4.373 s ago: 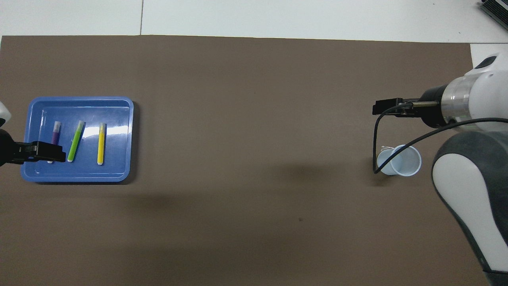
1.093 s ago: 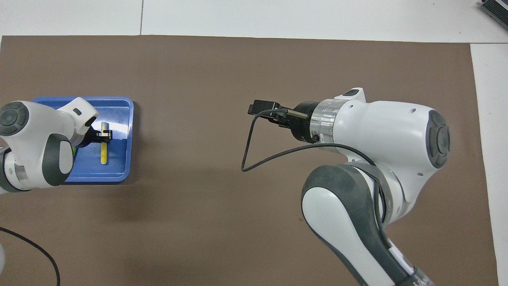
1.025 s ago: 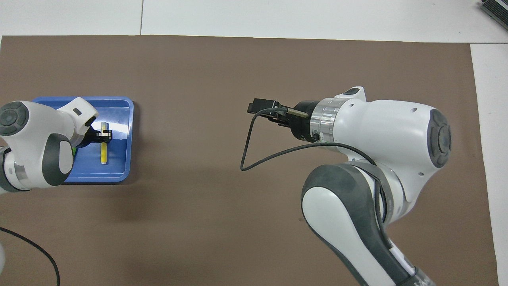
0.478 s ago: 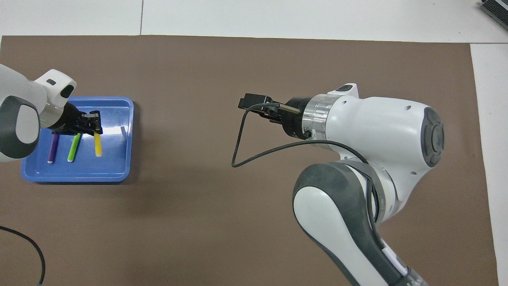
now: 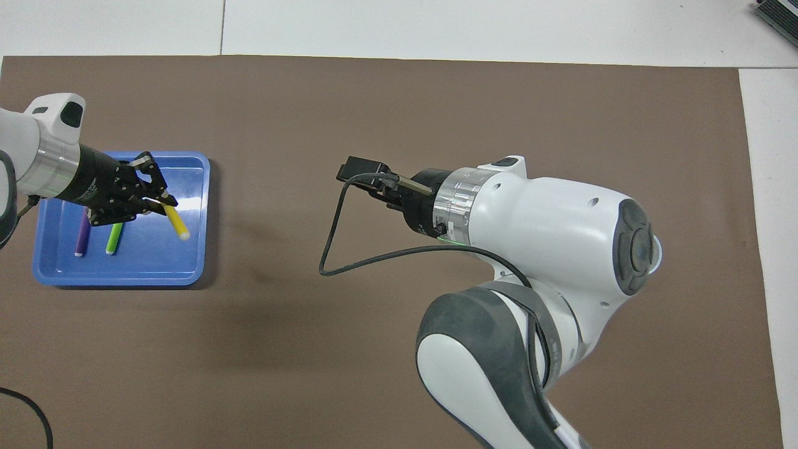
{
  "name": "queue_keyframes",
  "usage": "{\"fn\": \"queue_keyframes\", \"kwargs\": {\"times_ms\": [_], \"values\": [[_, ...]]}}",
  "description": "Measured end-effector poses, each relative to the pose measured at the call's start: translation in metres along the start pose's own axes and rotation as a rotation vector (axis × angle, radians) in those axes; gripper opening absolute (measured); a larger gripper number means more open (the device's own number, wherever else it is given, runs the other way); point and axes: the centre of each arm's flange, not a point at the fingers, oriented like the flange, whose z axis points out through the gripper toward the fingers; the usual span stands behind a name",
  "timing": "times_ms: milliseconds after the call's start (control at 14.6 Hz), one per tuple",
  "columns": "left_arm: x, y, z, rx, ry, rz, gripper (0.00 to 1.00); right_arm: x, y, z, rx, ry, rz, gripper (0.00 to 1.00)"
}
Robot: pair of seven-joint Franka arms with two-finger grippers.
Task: Transfer and insert pens with both arms
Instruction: 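Carry the yellow pen toward the right gripper while the right gripper reaches it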
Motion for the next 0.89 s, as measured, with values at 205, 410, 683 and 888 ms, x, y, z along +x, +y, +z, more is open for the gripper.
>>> {"fn": "queue_keyframes", "kwargs": {"times_ms": [205, 410, 683, 888], "values": [[-0.030, 0.016, -0.008, -0.035, -0.054, -0.198, 0.17, -0.010, -0.009, 0.003, 0.038, 0.009, 0.015, 1.00], [-0.058, 0.034, 0.000, -0.048, -0.116, -0.383, 0.17, -0.023, -0.017, 0.013, 0.061, 0.026, 0.003, 1.00], [-0.079, 0.040, 0.001, -0.092, -0.209, -0.505, 0.17, -0.037, -0.030, 0.023, 0.075, 0.014, -0.011, 1.00], [-0.092, 0.035, -0.004, -0.134, -0.273, -0.549, 0.17, -0.050, -0.037, 0.031, 0.087, 0.016, -0.027, 1.00]]}}
